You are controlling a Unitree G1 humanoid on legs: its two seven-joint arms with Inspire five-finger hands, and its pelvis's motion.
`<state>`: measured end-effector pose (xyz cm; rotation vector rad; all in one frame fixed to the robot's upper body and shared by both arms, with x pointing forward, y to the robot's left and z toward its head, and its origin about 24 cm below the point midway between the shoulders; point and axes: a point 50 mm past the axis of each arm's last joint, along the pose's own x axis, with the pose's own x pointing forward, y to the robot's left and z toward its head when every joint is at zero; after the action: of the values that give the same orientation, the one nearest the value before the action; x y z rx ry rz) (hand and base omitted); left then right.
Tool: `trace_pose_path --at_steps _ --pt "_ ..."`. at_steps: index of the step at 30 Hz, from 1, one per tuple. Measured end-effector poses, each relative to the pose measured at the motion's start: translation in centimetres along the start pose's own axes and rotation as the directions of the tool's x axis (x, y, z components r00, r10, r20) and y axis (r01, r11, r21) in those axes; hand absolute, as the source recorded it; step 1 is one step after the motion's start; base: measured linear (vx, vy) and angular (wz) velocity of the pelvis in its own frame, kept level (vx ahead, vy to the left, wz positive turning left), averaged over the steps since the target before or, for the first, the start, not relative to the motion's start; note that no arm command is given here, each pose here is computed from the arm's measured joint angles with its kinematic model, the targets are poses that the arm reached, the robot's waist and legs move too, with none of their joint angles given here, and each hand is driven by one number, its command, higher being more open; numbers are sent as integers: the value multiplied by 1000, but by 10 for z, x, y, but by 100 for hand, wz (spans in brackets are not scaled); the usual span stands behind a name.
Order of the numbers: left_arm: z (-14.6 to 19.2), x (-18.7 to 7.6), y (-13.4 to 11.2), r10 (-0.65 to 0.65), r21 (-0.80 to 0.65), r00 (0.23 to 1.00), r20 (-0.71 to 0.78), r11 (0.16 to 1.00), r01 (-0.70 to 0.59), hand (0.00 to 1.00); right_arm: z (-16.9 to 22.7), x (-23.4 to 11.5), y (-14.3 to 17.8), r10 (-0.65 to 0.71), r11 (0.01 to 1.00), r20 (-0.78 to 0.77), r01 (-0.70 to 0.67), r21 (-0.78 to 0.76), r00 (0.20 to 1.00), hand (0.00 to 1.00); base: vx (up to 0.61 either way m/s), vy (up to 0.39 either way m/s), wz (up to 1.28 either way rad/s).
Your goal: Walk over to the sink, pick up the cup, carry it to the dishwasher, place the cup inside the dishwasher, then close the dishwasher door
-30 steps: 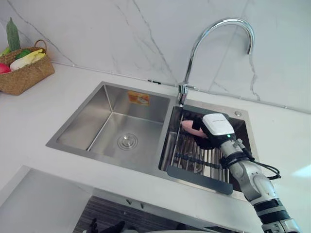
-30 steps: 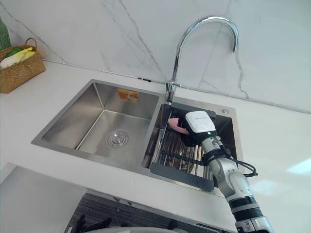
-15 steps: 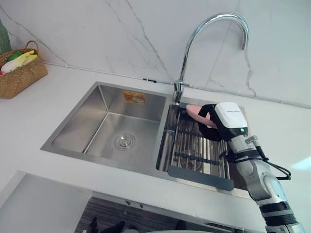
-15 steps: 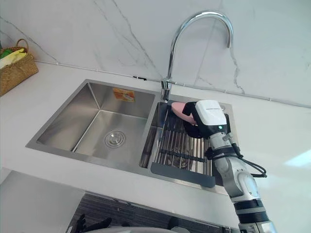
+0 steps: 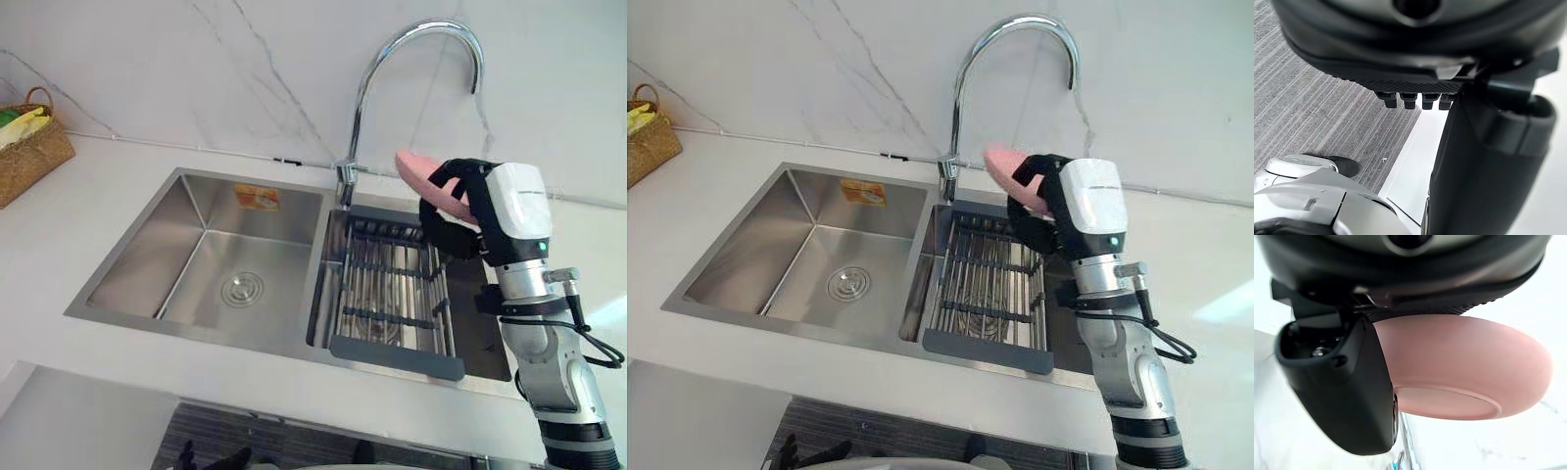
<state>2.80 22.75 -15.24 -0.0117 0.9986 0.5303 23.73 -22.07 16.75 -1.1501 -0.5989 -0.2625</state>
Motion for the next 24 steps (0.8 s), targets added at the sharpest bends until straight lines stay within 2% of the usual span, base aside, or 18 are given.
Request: trace_pose_path --at_steps 7,11,20,24 --pt "-8 -4 7 57 -71 998 -23 996 -59 100 -13 -7 -37 -188 981 -65 184 -53 980 0 -16 0 -5" --pt "-7 -4 9 68 -83 998 -19 994 -69 100 -16 -13 -51 -233 971 -75 226 -81 970 0 -3 -1 0" --pt "-5 -5 4 51 -83 999 11 995 -49 100 -38 -29 -42 -171 982 -192 151 -113 966 0 -7 12 -22" --pt "-1 -4 -1 -2 -72 1000 30 997 4 100 -45 -34 -37 -158 984 -229 134 -116 960 0 -34 33 -52"
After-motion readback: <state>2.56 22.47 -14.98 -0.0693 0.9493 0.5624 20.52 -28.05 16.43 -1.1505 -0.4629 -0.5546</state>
